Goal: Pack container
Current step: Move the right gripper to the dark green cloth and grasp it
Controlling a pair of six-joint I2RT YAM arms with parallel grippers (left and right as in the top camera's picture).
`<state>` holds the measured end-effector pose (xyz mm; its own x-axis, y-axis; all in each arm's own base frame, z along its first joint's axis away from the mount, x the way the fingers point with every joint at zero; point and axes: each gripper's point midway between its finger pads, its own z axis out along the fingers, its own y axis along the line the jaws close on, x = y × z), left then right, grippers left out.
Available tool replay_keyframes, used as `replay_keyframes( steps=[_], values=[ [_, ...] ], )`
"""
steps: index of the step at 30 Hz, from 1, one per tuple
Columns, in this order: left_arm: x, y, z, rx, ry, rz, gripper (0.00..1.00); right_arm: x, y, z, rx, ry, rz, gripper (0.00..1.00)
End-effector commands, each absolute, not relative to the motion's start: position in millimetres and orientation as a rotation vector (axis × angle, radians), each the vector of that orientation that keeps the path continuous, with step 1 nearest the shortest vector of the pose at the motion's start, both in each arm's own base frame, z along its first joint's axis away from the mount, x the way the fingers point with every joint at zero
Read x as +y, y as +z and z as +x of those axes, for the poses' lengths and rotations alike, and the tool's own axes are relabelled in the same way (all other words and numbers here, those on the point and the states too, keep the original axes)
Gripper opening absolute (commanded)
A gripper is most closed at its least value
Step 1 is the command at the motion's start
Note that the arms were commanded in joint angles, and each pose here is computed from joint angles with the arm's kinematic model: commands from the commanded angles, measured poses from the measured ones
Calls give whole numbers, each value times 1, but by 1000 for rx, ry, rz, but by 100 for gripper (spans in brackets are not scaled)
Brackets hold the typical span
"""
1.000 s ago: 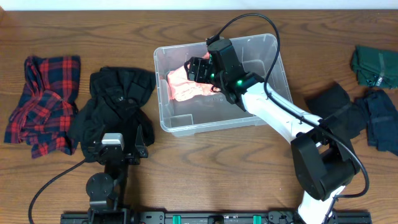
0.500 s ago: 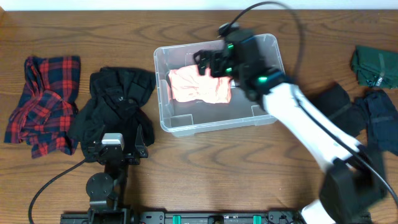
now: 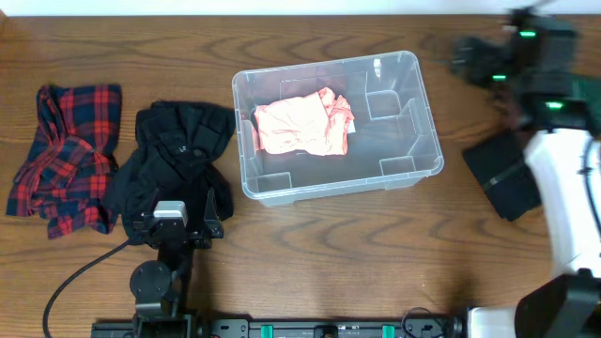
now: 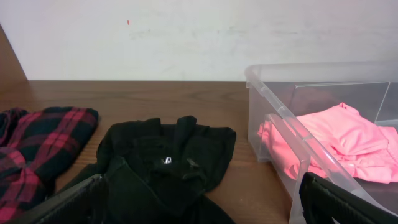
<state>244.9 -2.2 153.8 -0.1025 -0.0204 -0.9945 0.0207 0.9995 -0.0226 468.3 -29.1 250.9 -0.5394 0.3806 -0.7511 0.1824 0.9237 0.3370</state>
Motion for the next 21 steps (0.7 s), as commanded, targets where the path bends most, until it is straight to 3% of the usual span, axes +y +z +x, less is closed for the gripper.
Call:
replay_keyframes(
  steps=[1,13,21],
  values=[
    [-4,138,244,1720,-47,5,98,-95,230,464,2153,217,609,97],
    [-4,138,244,1720,-47,5,98,-260,157,427,2124,52,973,97],
    [-4,138,244,1720,-47,5,98,-323,107,416,2061,192,1023,97]
  ],
)
